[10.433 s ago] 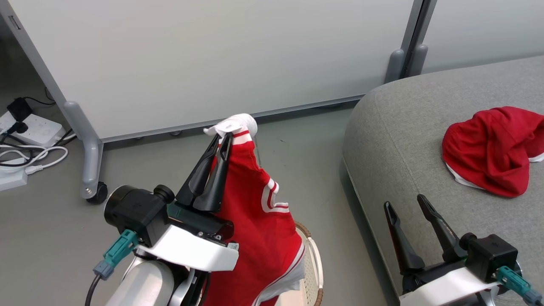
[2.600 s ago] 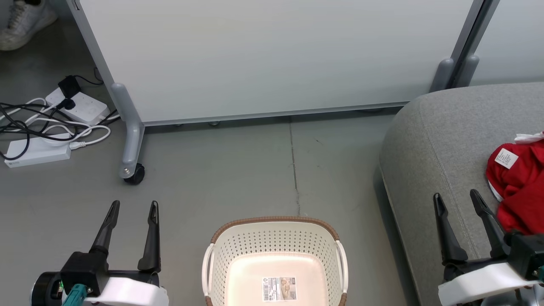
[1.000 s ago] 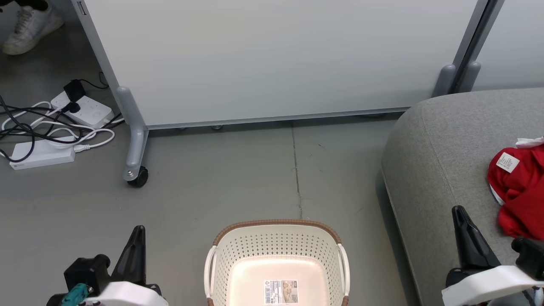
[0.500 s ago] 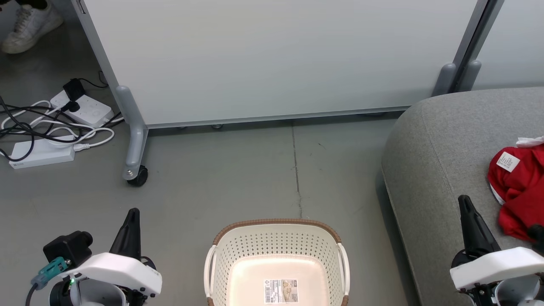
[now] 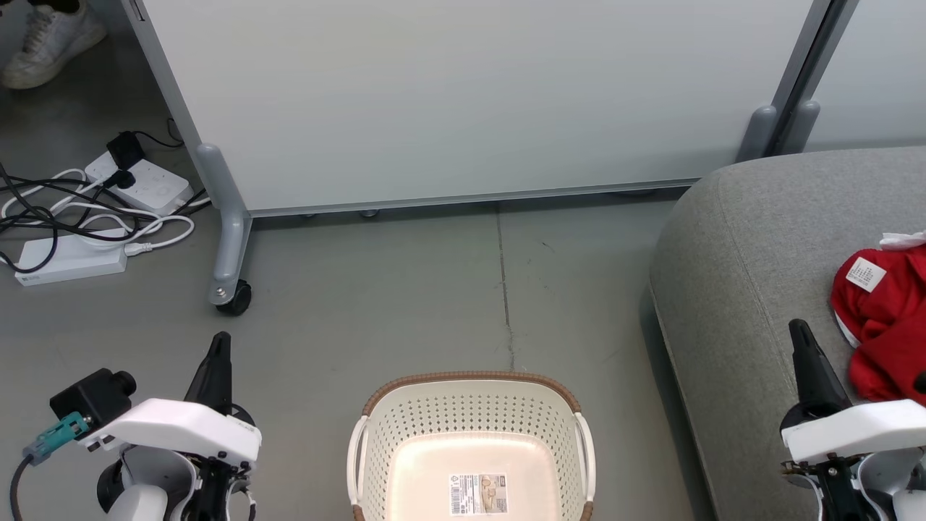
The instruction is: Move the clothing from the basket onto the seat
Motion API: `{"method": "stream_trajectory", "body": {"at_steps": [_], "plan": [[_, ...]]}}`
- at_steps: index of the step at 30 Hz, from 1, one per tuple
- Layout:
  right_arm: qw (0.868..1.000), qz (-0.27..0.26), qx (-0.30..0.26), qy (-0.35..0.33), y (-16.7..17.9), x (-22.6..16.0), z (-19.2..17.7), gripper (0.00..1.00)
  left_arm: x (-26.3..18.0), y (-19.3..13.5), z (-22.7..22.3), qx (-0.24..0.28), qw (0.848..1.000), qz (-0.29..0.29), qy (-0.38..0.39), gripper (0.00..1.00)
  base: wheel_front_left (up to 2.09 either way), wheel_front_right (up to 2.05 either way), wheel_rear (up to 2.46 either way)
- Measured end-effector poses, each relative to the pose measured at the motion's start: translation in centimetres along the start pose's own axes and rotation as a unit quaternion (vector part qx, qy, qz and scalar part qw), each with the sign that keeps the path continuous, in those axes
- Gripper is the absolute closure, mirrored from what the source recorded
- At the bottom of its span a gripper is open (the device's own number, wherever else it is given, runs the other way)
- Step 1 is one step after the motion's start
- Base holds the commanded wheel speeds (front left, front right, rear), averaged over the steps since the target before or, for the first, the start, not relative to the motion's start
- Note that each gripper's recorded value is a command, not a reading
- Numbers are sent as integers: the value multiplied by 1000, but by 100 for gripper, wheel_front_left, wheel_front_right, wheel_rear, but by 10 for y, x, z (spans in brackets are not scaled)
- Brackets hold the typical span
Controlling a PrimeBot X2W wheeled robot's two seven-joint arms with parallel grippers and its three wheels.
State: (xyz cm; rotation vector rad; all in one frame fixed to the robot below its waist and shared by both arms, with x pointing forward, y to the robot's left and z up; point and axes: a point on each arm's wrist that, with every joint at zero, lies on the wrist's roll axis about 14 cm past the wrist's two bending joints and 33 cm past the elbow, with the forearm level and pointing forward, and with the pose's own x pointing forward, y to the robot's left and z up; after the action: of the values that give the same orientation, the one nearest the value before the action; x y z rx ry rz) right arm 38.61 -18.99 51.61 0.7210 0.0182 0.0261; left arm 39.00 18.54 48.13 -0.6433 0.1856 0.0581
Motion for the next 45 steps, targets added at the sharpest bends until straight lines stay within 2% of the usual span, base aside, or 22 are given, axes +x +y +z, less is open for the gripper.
{"method": "stream_trajectory", "body": {"at_steps": [17,45], "plan": [[994,-12,113,-8,-8,15,5,100,18,-6,7,-119,993,-11,7,100,0,0,0],[967,-23,253,-22,-17,32,12,100,39,-19,16,-272,961,-37,8,100,0,0,0]]}}
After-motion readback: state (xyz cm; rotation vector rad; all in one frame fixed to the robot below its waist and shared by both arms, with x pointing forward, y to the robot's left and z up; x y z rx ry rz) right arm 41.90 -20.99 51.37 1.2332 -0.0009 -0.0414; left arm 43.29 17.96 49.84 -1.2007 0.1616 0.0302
